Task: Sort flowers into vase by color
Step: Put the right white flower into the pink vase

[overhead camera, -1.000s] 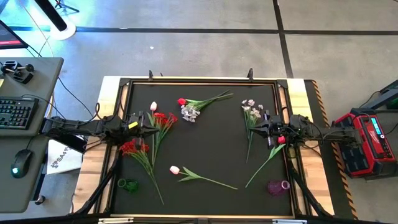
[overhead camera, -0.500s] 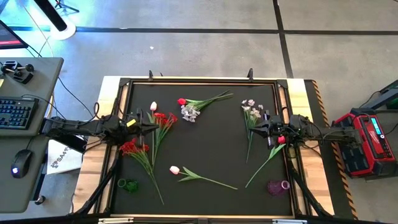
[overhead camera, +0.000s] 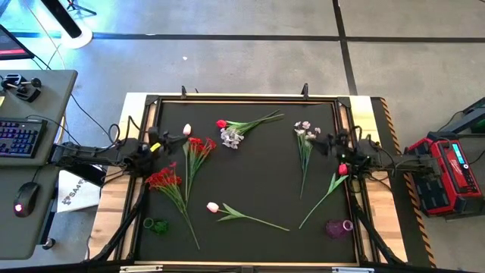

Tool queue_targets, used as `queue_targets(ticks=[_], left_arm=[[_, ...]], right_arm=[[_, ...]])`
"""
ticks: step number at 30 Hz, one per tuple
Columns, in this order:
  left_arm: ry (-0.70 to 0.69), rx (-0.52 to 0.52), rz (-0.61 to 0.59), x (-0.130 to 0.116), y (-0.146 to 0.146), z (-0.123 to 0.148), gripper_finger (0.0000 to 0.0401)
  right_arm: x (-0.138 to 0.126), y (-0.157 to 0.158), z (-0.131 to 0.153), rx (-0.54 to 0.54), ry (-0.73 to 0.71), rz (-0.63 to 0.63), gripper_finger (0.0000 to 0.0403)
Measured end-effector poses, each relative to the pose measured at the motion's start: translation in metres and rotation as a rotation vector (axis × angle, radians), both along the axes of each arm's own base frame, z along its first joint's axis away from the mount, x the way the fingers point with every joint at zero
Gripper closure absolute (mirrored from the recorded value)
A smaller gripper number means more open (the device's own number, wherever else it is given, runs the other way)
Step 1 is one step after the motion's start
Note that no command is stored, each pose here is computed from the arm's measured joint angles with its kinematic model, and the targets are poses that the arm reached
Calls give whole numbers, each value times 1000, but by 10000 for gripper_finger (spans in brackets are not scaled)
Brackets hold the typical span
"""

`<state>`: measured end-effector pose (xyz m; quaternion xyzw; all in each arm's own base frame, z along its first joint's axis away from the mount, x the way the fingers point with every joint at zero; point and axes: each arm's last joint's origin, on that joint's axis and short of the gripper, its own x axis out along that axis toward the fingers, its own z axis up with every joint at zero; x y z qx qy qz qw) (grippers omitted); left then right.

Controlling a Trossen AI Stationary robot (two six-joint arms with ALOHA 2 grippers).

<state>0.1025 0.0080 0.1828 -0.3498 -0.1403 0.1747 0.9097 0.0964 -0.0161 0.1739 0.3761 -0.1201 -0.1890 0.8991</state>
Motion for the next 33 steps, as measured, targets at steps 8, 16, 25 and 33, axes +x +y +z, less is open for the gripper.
queue_targets(ticks=[8, 16, 25, 33], left_arm=[[-86, -166, 94, -2, 3, 0, 400], [-75, -146, 121, -2, 4, 0, 400], [-36, -106, 47, 0, 2, 1, 396], [73, -37, -39, 5, -1, 28, 349]], right_arm=[[-6, -8, 0, 159, -97, -324, 402], [-10, -11, 8, 173, -186, -456, 402], [-8, -9, 11, 152, -188, -387, 402], [1, -8, 20, 88, -221, -303, 363]])
